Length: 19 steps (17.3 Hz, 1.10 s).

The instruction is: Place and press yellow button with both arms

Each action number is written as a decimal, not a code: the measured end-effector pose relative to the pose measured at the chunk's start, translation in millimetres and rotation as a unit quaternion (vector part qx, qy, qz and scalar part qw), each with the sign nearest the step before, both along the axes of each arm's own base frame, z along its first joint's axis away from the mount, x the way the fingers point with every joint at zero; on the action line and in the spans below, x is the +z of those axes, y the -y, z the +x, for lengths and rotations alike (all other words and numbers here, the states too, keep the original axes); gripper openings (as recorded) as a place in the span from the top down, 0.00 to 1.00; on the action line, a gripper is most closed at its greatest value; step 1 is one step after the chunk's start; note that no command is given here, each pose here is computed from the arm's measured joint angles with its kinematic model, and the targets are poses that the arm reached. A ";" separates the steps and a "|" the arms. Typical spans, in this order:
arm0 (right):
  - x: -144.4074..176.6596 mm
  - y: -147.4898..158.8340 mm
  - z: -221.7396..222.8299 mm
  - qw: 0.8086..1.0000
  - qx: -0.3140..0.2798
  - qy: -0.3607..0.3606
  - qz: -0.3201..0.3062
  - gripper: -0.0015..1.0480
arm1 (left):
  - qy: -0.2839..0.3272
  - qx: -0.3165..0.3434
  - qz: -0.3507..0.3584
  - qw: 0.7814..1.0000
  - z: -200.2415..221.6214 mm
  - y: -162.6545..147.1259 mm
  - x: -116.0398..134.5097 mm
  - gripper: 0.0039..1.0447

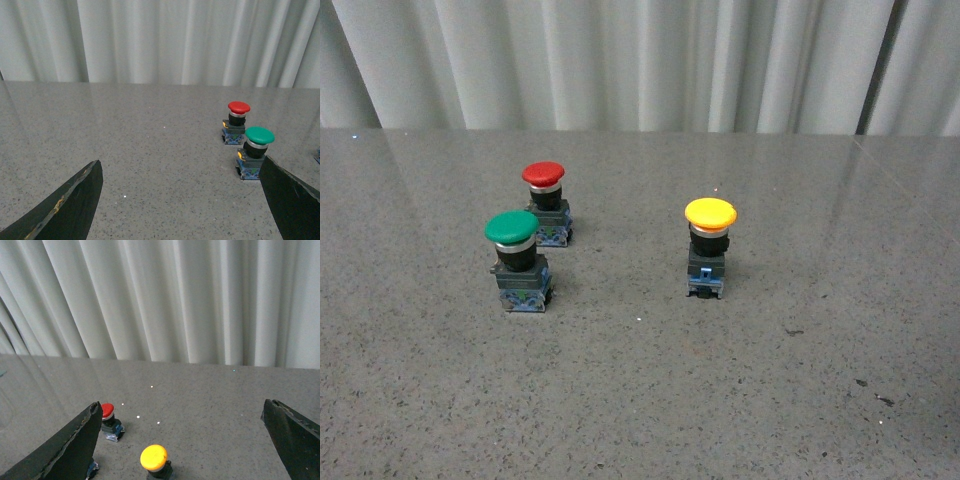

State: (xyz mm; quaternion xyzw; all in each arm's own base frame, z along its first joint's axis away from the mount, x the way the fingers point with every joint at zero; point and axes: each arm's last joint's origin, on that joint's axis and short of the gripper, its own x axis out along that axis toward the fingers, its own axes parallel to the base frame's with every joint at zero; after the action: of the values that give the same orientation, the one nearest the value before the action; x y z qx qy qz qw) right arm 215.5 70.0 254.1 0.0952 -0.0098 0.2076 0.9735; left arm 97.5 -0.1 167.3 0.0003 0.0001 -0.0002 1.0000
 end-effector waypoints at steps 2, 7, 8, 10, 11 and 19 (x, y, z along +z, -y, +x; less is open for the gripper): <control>-3.5 -31.2 46.9 0.999 0.020 -0.037 -0.035 0.06 | 0.000 0.000 0.000 1.000 0.0 0.0 0.0 0.06; -38.6 -100.7 87.7 0.984 0.084 -0.112 -0.112 0.07 | 0.000 0.000 0.000 1.000 0.0 0.0 0.0 0.06; -41.0 -103.6 87.1 0.982 0.088 -0.117 -0.119 0.12 | 0.000 0.000 0.000 1.000 0.0 0.0 0.0 0.06; -43.9 -108.1 89.7 0.980 0.089 -0.120 -0.129 0.28 | 0.000 0.000 0.000 1.000 0.0 0.0 0.0 0.06; -46.0 -109.8 92.8 0.979 0.088 -0.123 -0.134 0.38 | 0.000 0.000 0.000 1.000 0.0 0.0 0.0 0.06; -58.3 -106.7 102.1 0.973 0.079 -0.150 -0.159 0.98 | 0.000 0.000 0.000 1.000 0.0 0.0 0.0 0.06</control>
State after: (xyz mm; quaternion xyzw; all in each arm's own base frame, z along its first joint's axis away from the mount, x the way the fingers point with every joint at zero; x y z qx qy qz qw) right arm 317.7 176.7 195.8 -0.0306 0.1773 0.2663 0.9470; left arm 97.5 -0.1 167.3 0.0003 -0.0001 -0.0002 1.0000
